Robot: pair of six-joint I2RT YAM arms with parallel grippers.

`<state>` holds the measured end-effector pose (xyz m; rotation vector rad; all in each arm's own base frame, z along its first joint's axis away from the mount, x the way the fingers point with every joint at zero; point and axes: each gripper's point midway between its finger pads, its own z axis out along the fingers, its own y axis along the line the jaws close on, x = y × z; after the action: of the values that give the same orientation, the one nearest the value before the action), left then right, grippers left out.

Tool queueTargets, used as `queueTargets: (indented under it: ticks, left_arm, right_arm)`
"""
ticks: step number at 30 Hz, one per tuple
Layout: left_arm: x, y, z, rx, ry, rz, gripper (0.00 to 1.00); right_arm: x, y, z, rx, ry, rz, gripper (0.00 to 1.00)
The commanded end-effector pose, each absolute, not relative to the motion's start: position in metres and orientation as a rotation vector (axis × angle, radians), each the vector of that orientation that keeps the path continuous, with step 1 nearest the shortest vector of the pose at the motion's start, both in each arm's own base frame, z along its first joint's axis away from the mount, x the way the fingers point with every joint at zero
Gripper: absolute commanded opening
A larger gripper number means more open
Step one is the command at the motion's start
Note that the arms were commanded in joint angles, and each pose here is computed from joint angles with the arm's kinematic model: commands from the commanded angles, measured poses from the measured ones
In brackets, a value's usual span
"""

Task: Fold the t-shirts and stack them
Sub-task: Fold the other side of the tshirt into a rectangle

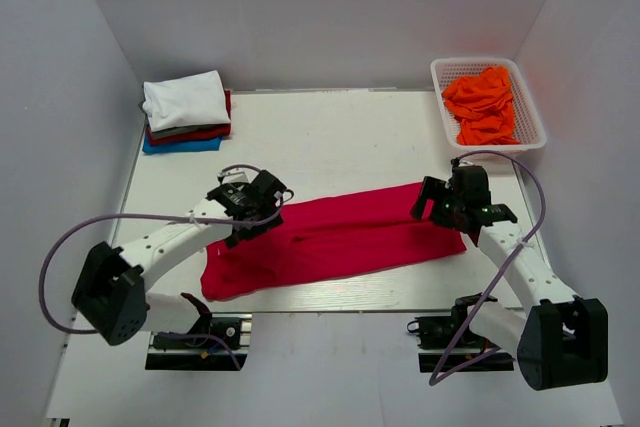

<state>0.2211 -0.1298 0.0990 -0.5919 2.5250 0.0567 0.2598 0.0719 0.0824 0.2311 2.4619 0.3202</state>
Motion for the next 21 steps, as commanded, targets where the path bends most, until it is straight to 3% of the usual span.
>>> queueTargets:
  ticks: [1, 13, 18, 21]
  left_arm:
    - [0.242, -0.130, 0.084, -0.629, 2.487, 0.068, 1.00]
    - [0.132, -0.113, 0.022, -0.772, 2.759, -0.073, 1.00]
    - [0.119, -0.133, 0.037, -0.754, 2.786, -0.306, 1.00]
    - [0.118, -0.126, 0.042, -0.755, 2.771, -0.279, 1.00]
  right_arm:
    - [0.262, 0.075, 0.088, 0.197, 2.427, 0.360, 0.90]
    - [0.259, 0.079, 0.090, 0.179, 2.414, 0.383, 0.90]
    - [0.259, 0.081, 0.091, 0.170, 2.408, 0.391, 0.90]
    - [0.260, 0.079, 0.091, 0.176, 2.407, 0.382, 0.90]
